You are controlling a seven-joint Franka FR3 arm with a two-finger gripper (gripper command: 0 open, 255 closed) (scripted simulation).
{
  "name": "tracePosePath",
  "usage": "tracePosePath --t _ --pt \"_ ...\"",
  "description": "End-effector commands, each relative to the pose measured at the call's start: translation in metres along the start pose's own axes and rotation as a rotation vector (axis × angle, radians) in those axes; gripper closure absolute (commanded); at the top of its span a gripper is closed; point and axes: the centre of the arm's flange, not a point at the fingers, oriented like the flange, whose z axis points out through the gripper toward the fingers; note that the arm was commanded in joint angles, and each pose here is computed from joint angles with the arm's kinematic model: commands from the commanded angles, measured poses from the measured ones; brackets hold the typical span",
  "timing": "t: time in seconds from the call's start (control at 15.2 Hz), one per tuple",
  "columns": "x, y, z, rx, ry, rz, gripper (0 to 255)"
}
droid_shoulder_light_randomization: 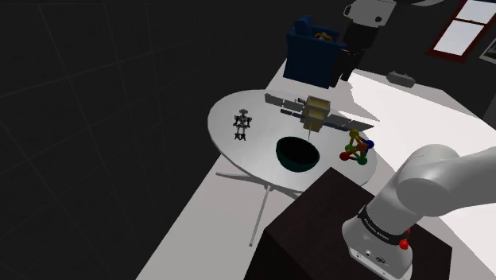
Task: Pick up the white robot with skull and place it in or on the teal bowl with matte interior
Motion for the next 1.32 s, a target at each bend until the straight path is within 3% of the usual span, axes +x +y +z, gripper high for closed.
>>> tracePosePath --t 0.0,1.25 --pt "0.000 0.000 0.000 0.000 0.000 0.000 0" --pt "0.192 0.021 0.158 -0.004 0.009 -0.182 0"
